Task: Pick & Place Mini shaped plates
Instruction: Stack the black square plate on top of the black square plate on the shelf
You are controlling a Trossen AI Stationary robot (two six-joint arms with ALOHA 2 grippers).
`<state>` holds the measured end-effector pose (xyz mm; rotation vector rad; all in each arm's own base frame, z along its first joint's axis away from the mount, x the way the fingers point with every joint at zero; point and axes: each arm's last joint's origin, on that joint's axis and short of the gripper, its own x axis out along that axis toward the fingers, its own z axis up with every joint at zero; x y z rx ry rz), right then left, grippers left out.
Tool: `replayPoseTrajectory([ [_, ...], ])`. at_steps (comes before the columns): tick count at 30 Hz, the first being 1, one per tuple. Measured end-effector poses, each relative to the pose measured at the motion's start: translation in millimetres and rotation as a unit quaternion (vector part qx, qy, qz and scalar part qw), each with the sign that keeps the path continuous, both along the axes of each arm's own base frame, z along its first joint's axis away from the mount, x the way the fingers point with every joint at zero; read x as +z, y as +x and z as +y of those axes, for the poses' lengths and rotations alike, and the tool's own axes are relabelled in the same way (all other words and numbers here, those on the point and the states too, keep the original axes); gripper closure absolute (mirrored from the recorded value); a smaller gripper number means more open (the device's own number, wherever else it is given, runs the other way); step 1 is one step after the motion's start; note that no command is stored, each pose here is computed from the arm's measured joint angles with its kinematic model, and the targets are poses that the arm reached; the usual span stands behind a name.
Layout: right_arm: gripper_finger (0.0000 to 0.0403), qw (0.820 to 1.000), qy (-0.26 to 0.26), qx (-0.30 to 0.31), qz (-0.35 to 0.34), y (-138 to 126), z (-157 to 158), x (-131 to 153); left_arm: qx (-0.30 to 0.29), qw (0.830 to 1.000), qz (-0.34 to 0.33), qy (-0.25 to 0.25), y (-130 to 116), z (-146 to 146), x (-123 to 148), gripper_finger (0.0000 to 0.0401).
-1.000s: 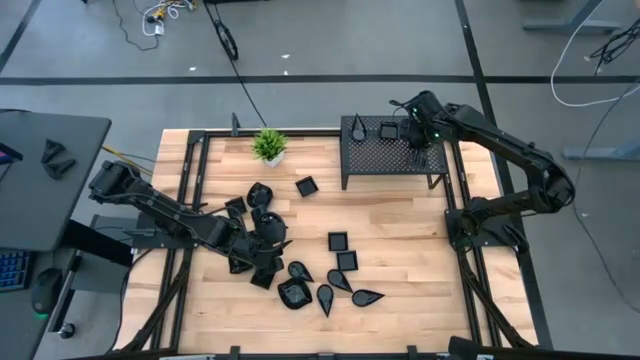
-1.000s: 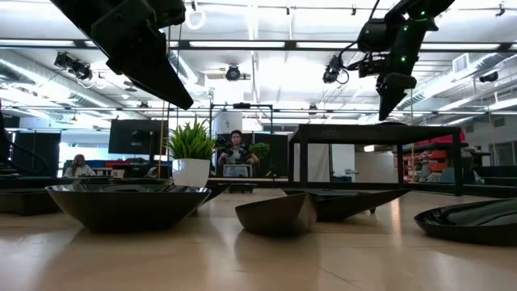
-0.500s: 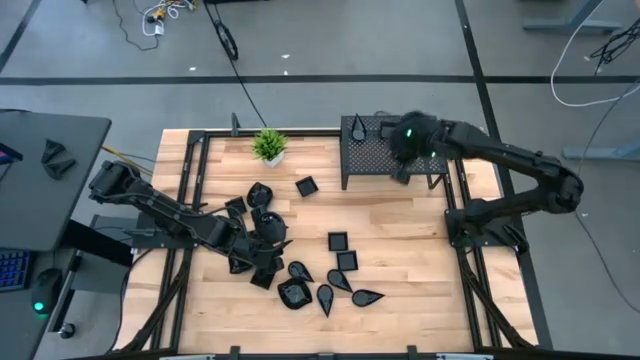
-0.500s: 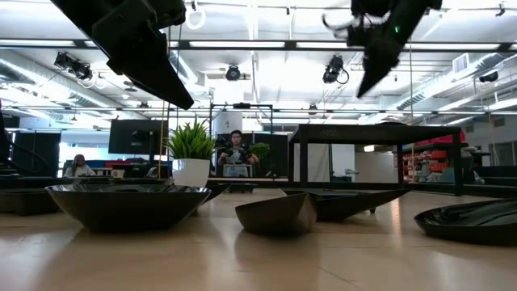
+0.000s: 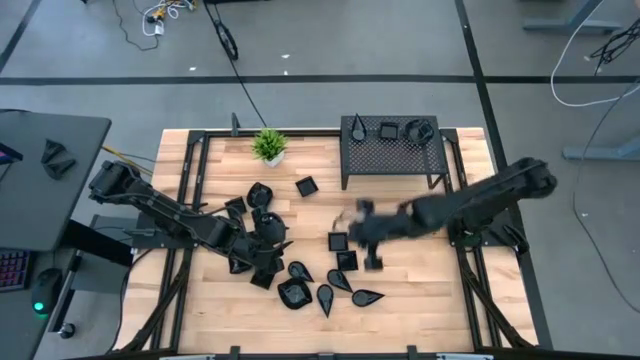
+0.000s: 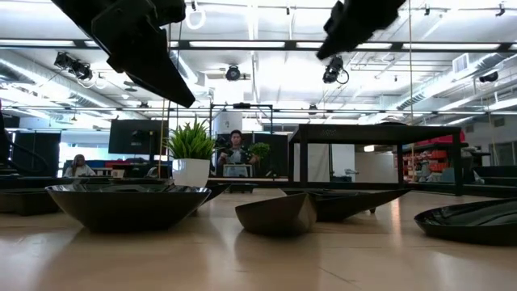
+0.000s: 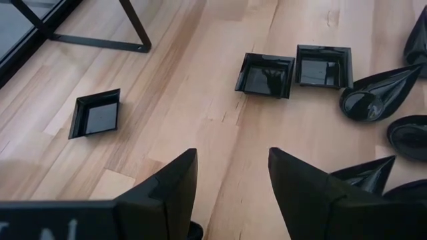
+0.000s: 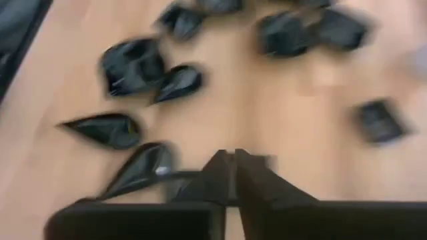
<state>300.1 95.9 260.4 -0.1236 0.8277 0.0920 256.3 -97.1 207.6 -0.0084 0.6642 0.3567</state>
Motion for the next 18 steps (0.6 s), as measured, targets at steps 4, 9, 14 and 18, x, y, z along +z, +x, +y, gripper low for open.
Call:
replayPoseTrajectory([
  [4, 0.0327, 0.998, 0.006, 0.037, 0.049, 7, 40, -38, -0.004, 1.000, -0.001, 0.000, -1, -2, 0, 0.0208],
  [9, 0.0284, 0.992, -0.025, 0.065, 0.104, 9, 65, -80, -0.006, 1.000, -0.003, -0.001, -1, -3, 0, 0.0208],
  [14, 0.0277, 0.987, -0.099, 0.043, 0.117, 13, 70, -107, -0.008, 1.000, -0.002, 0.001, -1, -3, 0, 0.0208],
  [18, 0.0289, 0.984, -0.120, 0.040, 0.128, 15, 69, -119, -0.014, 1.000, 0.000, 0.008, -1, -3, 1, 0.0208],
])
